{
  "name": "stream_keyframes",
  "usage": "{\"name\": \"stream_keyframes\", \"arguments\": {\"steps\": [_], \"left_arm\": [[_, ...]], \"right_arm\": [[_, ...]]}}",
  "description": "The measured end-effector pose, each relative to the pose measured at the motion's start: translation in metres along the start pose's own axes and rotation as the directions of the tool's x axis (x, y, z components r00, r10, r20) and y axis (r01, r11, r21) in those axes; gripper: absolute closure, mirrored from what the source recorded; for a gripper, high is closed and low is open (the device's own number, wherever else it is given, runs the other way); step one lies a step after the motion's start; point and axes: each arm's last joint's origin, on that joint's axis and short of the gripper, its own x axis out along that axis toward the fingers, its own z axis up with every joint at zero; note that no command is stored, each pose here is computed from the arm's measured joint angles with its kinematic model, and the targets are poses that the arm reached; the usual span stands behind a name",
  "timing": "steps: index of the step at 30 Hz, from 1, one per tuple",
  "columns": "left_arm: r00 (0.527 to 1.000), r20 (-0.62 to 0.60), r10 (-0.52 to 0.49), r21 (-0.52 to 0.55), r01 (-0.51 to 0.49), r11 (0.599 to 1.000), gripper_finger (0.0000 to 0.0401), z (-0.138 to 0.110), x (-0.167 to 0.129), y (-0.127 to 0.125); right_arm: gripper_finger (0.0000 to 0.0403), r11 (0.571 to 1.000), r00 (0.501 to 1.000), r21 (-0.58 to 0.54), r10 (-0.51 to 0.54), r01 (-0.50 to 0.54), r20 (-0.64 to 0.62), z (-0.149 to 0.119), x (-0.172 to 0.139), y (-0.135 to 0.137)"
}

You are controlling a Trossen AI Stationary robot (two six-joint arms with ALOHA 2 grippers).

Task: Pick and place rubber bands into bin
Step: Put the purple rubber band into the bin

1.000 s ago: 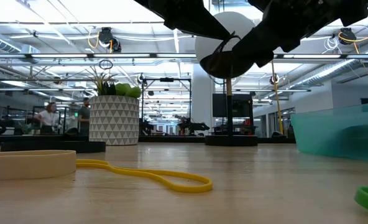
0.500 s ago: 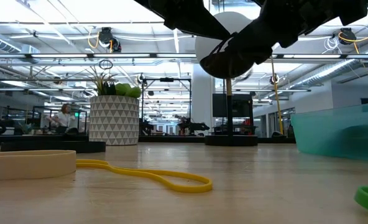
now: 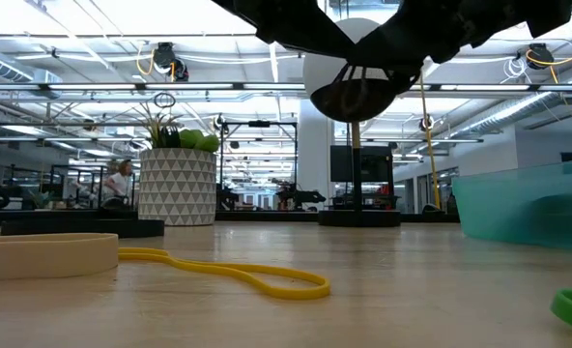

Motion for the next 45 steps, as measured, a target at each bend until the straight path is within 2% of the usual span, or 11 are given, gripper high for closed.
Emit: {"name": "stream_keyframes", "arguments": {"steps": [12,17,21,25,31,34,42,45], "left_arm": [[0.991,-0.042,0.127,-0.055,-0.129,0.990,0.0375,-0.0014,-0.0001,0.0038],[0.990,-0.043,0.133,0.002,-0.133,0.991,0.0375,-0.0013,-0.0001,0.0039],[0.990,-0.043,0.135,-0.012,-0.136,0.991,0.0366,-0.0015,0.0000,0.0050],[0.990,-0.044,0.136,-0.053,-0.139,0.989,0.0321,-0.0019,0.0001,0.0057],[0.991,-0.048,0.128,-0.070,-0.132,0.989,0.0222,-0.0023,0.0001,0.0053],[0.991,-0.048,0.128,-0.065,-0.131,0.989,0.0184,-0.0023,0.0001,0.0053],[0.987,-0.129,0.100,-0.065,-0.109,0.992,0.0136,-0.0091,-0.0036,0.0036],[0.985,-0.146,0.095,-0.121,-0.113,0.986,0.0133,-0.0085,-0.0091,0.0050]], "right_arm": [[0.0402,1.000,1.000,0.001,-0.026,0.026,0.009,0.0005,0.0000,-0.0007],[0.0402,1.000,1.000,-0.001,-0.027,0.027,0.002,-0.0001,0.0000,-0.0008],[0.0402,1.000,1.000,-0.003,-0.029,0.029,-0.006,-0.0010,0.0000,-0.0010],[0.0402,1.000,1.000,-0.004,-0.029,0.029,-0.010,-0.0013,0.0000,-0.0010],[0.0402,1.000,1.000,-0.004,-0.029,0.029,-0.009,-0.0013,0.0000,-0.0010],[0.0403,1.000,0.999,-0.002,-0.030,0.030,-0.016,-0.0019,-0.0001,-0.0011],[0.0403,1.000,0.999,-0.017,-0.014,0.013,-0.041,-0.0045,-0.0025,0.0041],[0.0403,1.000,0.998,-0.026,0.001,-0.002,-0.056,-0.0037,-0.0085,0.0086]]}}
